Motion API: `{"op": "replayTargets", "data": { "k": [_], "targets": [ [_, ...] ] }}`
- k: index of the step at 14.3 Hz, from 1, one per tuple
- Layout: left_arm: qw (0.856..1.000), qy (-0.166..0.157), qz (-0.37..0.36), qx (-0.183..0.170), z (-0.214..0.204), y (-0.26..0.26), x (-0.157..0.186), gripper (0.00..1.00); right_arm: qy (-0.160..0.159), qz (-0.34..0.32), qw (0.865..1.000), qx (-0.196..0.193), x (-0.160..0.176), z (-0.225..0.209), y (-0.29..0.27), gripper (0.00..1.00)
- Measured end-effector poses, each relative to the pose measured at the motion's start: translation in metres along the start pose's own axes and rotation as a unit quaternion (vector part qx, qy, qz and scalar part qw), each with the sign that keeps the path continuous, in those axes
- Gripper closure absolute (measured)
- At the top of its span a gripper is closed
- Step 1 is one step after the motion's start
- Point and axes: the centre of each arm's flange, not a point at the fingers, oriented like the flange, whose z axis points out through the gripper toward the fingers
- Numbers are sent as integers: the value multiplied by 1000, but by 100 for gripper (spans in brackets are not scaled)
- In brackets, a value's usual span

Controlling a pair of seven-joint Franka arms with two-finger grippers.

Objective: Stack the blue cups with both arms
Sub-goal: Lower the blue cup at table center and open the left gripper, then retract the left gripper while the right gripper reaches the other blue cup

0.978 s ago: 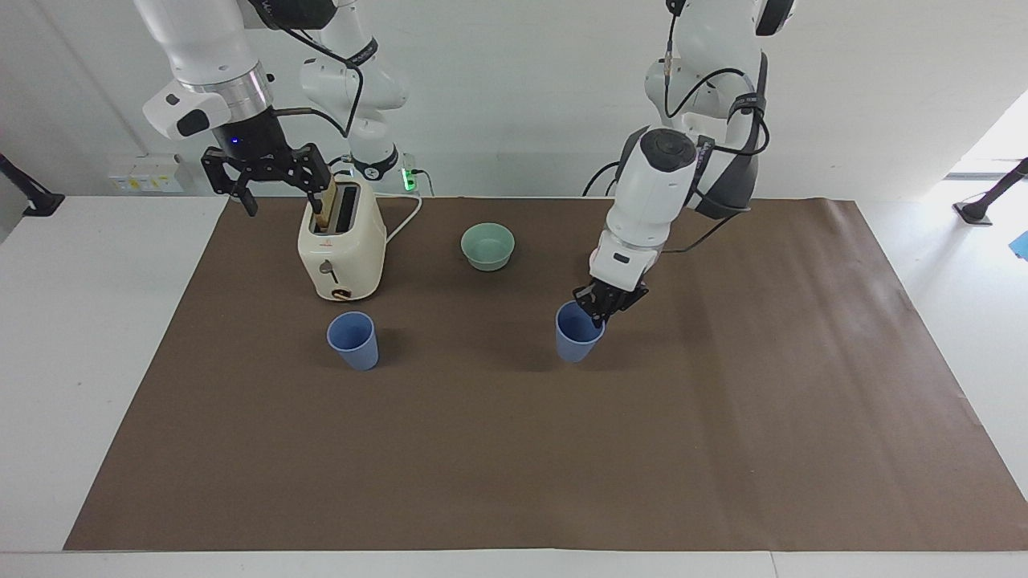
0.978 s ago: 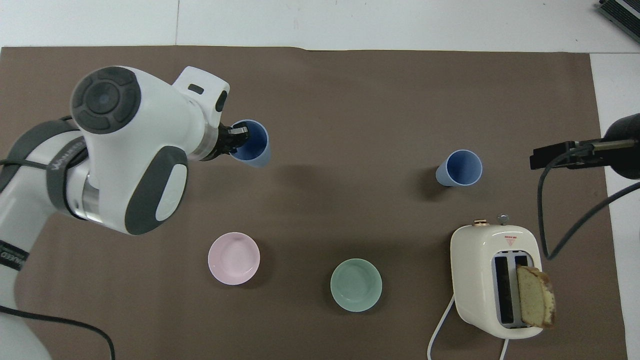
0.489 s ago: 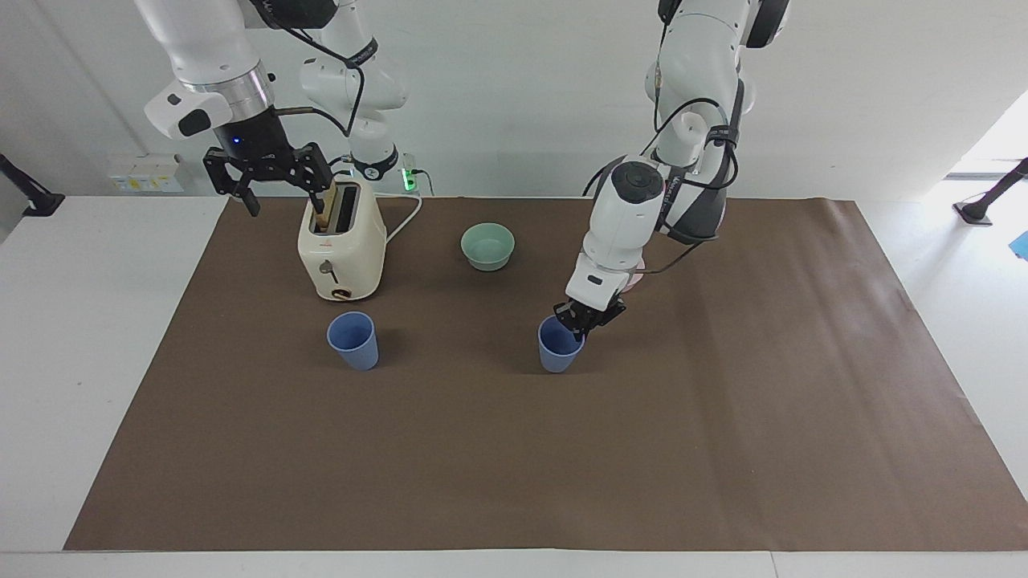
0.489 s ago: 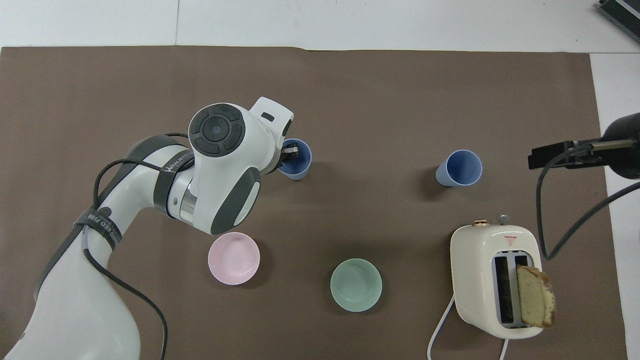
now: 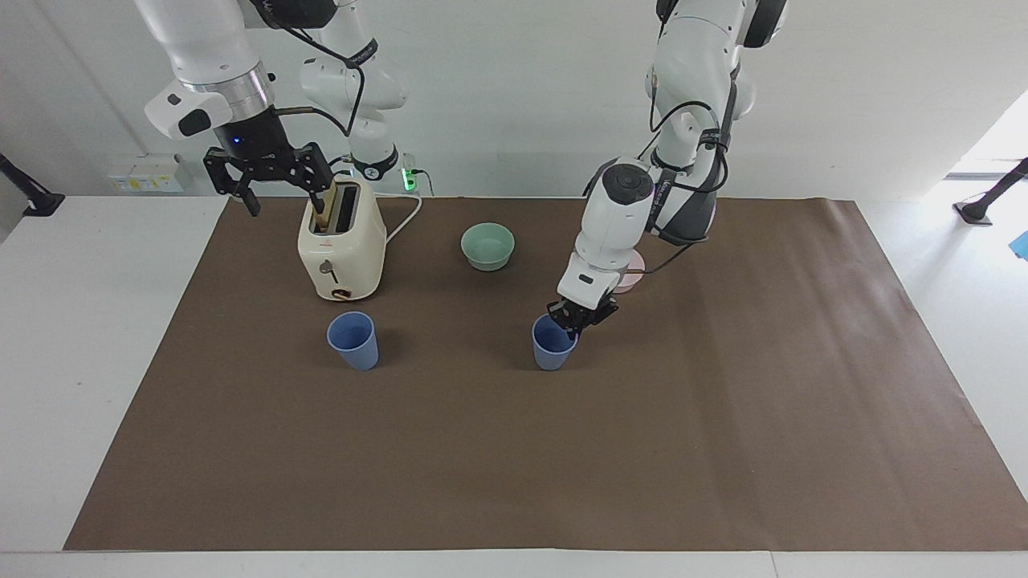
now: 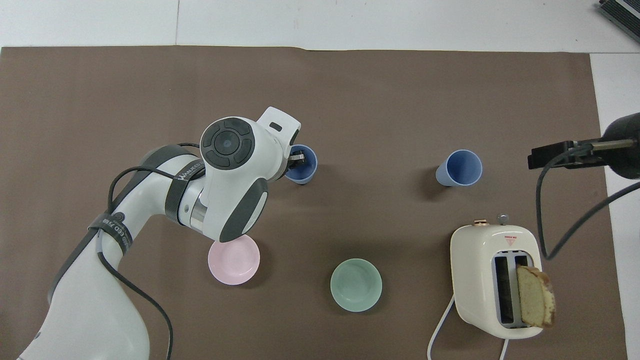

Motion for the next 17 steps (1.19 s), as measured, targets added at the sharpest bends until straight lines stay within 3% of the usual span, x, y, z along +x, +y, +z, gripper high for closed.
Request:
{"op": "replayTargets", "data": {
  "k": [1,6,9,13,17],
  "targets": [
    [1000,1,0,-1,0,0,0,89,0,0,1000,0,0,0,0,0],
    [1000,7,-5,-2,-7,-4,6,33,0,0,1000,0,0,0,0,0],
    [1000,23,-10,7,-41,-23,22,0,3,-2,1000,4,1,4,-3,0],
    [999,17,30,30,-110,-91,49,0,40,-7,999,15,19,46,-13,0],
    [996,-1,75,48,-156,-172,71,0,37,-32,998,28,44,102,-44,0]
  ]
}}
